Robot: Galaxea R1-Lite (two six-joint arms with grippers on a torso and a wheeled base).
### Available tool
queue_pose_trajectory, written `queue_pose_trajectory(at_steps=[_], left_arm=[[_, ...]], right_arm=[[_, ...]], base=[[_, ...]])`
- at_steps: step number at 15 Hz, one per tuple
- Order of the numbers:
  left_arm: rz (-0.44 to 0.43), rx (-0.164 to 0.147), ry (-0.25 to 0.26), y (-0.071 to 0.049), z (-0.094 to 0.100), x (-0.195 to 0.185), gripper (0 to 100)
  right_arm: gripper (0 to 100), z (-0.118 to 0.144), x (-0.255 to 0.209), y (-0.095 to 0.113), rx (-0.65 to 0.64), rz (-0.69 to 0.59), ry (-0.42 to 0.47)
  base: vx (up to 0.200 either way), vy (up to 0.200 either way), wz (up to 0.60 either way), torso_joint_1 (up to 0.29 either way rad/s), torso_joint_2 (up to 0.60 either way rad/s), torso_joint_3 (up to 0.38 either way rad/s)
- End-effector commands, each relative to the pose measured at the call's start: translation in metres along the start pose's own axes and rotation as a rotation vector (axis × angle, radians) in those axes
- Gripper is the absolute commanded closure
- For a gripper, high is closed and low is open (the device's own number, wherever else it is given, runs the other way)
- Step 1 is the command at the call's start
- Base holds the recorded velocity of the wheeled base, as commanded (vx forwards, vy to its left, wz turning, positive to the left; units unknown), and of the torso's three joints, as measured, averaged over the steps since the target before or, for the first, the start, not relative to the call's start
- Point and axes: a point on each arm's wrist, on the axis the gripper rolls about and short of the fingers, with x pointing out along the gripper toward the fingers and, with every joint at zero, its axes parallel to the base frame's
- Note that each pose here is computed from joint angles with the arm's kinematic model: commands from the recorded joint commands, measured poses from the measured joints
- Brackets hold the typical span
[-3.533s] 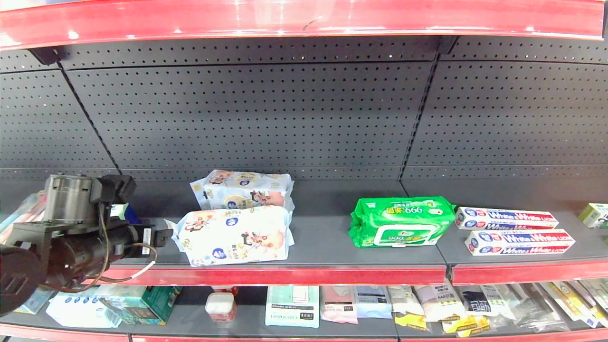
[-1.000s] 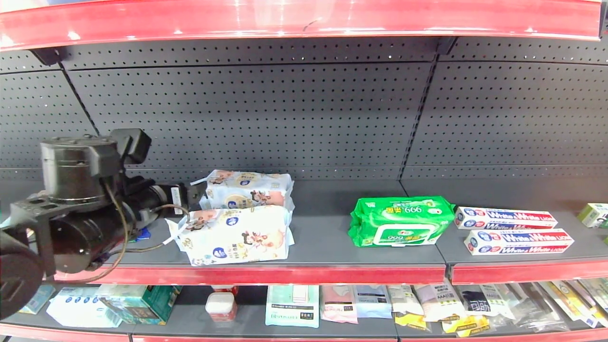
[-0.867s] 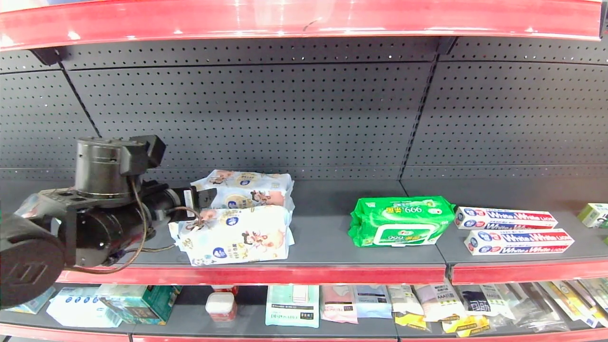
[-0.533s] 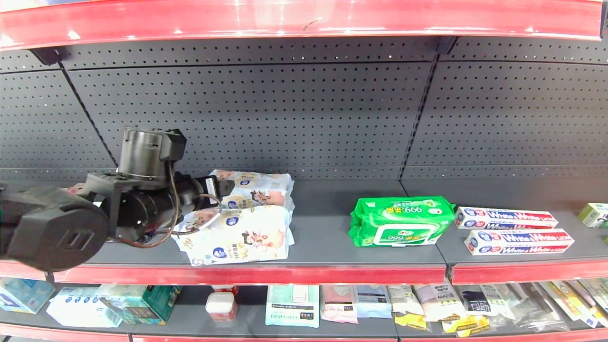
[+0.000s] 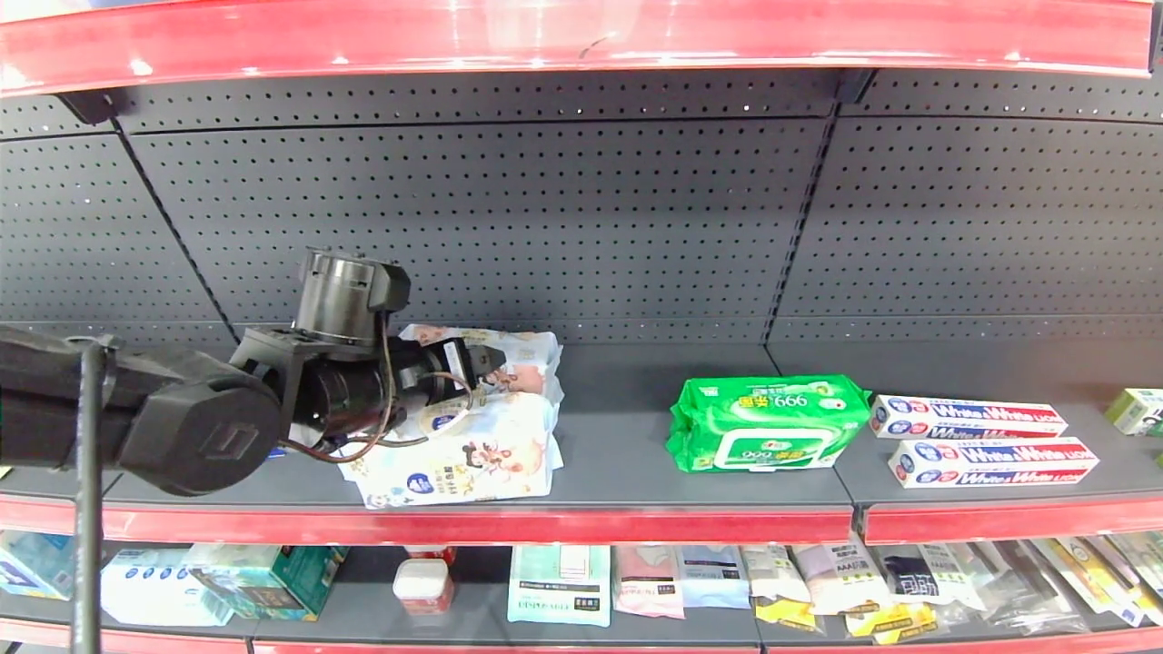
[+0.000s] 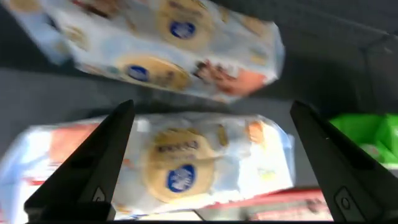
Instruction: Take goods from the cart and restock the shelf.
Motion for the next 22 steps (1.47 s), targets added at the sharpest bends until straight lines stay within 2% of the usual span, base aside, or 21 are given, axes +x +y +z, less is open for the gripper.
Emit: queue_pose_trajectory(at_steps=[1, 6, 9, 14, 22], left_arm=[[-0.029, -0.007, 0.028, 0.004, 0.0, 0.004, 0], [-0.178, -0.025, 0.067, 0.001, 0.016, 0.014, 0], [-0.281, -0.028, 0.131, 0.002, 0.015, 0.015, 0], [-0.323, -0.047, 0.189, 0.016, 0.016, 0.034, 0], [-0.403, -0.056, 0.267, 0.015, 0.014, 0.04, 0]], right_arm=[[0, 0.0, 0.0, 0.0, 0.0, 0.001, 0.001], [0, 0.0, 0.0, 0.0, 0.0, 0.001, 0.002], [0, 0.0, 0.0, 0.0, 0.0, 0.001, 0.001], [0, 0.0, 0.0, 0.0, 0.0, 0.001, 0.001], [0, 0.0, 0.0, 0.0, 0.0, 0.001, 0.001]], base=[[0.0, 0.0, 0.0, 0.0, 0.0, 0.0], [0.0, 0.0, 0.0, 0.0, 0.0, 0.0], [0.0, 0.0, 0.0, 0.0, 0.0, 0.0], [0.0, 0.0, 0.0, 0.0, 0.0, 0.0], [0.0, 0.0, 0.0, 0.0, 0.0, 0.0]])
